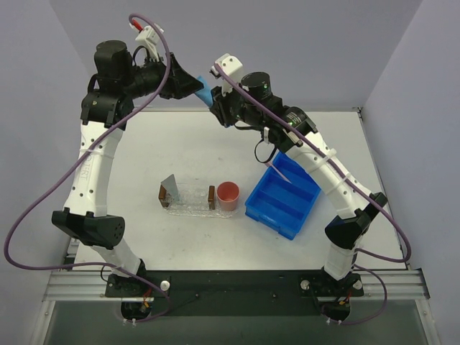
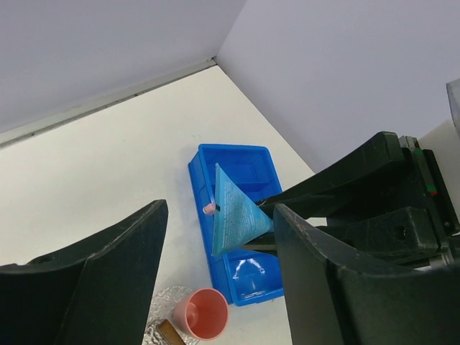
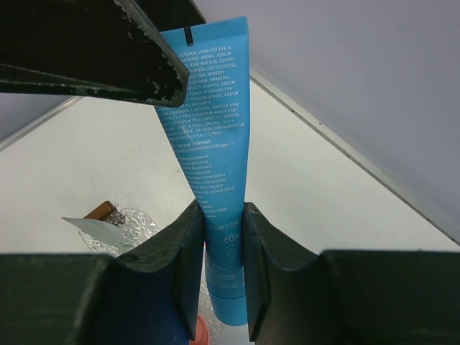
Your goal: Prepare toiletry sets of a toothbrush and toothpaste on the tray
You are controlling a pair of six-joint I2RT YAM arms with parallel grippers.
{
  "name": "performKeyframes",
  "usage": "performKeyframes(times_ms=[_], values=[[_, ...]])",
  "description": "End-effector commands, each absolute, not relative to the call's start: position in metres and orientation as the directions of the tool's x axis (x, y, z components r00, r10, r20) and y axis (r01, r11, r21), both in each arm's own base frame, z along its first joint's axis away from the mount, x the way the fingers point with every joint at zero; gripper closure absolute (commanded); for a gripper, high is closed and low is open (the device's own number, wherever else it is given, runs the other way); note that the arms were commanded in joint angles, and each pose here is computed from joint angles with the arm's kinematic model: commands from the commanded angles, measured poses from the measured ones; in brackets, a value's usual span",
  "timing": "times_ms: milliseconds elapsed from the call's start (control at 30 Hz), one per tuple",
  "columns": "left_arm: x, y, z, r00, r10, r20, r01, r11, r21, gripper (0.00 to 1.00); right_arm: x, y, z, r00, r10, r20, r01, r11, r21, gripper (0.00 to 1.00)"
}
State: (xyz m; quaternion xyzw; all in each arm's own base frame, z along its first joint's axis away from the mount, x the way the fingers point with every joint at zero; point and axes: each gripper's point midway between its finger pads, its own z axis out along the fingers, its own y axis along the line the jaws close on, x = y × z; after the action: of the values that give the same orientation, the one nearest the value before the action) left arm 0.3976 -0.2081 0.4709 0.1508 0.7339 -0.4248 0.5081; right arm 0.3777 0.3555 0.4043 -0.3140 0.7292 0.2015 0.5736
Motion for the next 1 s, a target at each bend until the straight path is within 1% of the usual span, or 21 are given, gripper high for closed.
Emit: performKeyframes(times_ms=[0,33,200,233,333,367,433,467,533,567,667,733,767,800,833,900,933,967], values=[[0.389,-0.219,0.478,-0.438,-0.205,-0.875,0.694,0.541,-0.474,0.32,0.365,0.353,0.449,-0.035,-0.152,-0.988,-0.701,0.708,-0.085,1.0],[0.388,-0.22,0.477,-0.44,-0.2,-0.876,0.696,0.541,-0.473,0.35,0.365,0.354,0.449,-0.03,-0.157,-0.987,-0.701,0.707,-0.091,1.0],[0.384,-0.226,0.47,-0.461,-0.186,-0.867,0.698,0.527,-0.484,0.43,0.362,0.357,0.45,-0.012,-0.169,-0.985,-0.708,0.698,-0.111,1.0],[0.382,-0.228,0.47,-0.459,-0.182,-0.869,0.704,0.523,-0.481,0.46,0.362,0.357,0.451,-0.006,-0.172,-0.985,-0.705,0.699,-0.118,1.0],[0.381,-0.23,0.468,-0.465,-0.174,-0.868,0.705,0.521,-0.482,0.5,0.362,0.358,0.449,0.0,-0.182,-0.983,-0.705,0.698,-0.129,1.0],[0.381,-0.23,0.466,-0.468,-0.172,-0.867,0.703,0.521,-0.483,0.55,0.361,0.357,0.451,0.008,-0.184,-0.983,-0.703,0.698,-0.137,1.0],[0.382,-0.231,0.465,-0.473,-0.169,-0.865,0.703,0.519,-0.486,0.59,0.361,0.357,0.451,0.013,-0.187,-0.982,-0.702,0.698,-0.142,1.0],[0.382,-0.231,0.465,-0.471,-0.169,-0.866,0.704,0.519,-0.485,0.68,0.362,0.357,0.449,0.011,-0.193,-0.981,-0.699,0.7,-0.146,1.0],[0.381,-0.231,0.464,-0.472,-0.166,-0.866,0.707,0.516,-0.484,0.76,0.363,0.357,0.448,0.013,-0.198,-0.98,-0.695,0.703,-0.151,1.0],[0.381,-0.23,0.464,-0.473,-0.164,-0.866,0.706,0.518,-0.483,0.79,0.363,0.355,0.448,0.013,-0.2,-0.98,-0.689,0.708,-0.154,1.0],[0.38,-0.229,0.463,-0.47,-0.159,-0.868,0.707,0.521,-0.478,0.81,0.365,0.355,0.447,0.017,-0.205,-0.979,-0.685,0.711,-0.161,1.0],[0.379,-0.23,0.461,-0.475,-0.155,-0.866,0.709,0.516,-0.481,0.9,0.365,0.356,0.448,0.023,-0.208,-0.978,-0.682,0.712,-0.167,1.0],[0.379,-0.231,0.461,-0.474,-0.153,-0.867,0.712,0.512,-0.48,0.97,0.365,0.356,0.448,0.025,-0.208,-0.978,-0.681,0.713,-0.169,1.0],[0.378,-0.231,0.462,-0.474,-0.153,-0.867,0.714,0.509,-0.481,1.0,0.365,0.357,0.449,0.027,-0.208,-0.978,-0.679,0.714,-0.171,1.0],[0.379,-0.231,0.461,-0.472,-0.149,-0.869,0.717,0.51,-0.476,1.0,0.366,0.357,0.448,0.028,-0.209,-0.977,-0.679,0.713,-0.172,1.0],[0.377,-0.232,0.461,-0.466,-0.135,-0.875,0.729,0.502,-0.466,1.0,0.365,0.357,0.448,0.028,-0.212,-0.977,-0.679,0.713,-0.174,0.94],[0.378,-0.231,0.459,-0.452,-0.12,-0.884,0.738,0.506,-0.447,1.0,0.364,0.358,0.447,0.029,-0.216,-0.976,-0.682,0.71,-0.177,0.87],[0.376,-0.231,0.458,-0.45,-0.11,-0.886,0.742,0.506,-0.44,1.0,0.363,0.359,0.446,0.03,-0.22,-0.975,-0.685,0.706,-0.18,0.83]])
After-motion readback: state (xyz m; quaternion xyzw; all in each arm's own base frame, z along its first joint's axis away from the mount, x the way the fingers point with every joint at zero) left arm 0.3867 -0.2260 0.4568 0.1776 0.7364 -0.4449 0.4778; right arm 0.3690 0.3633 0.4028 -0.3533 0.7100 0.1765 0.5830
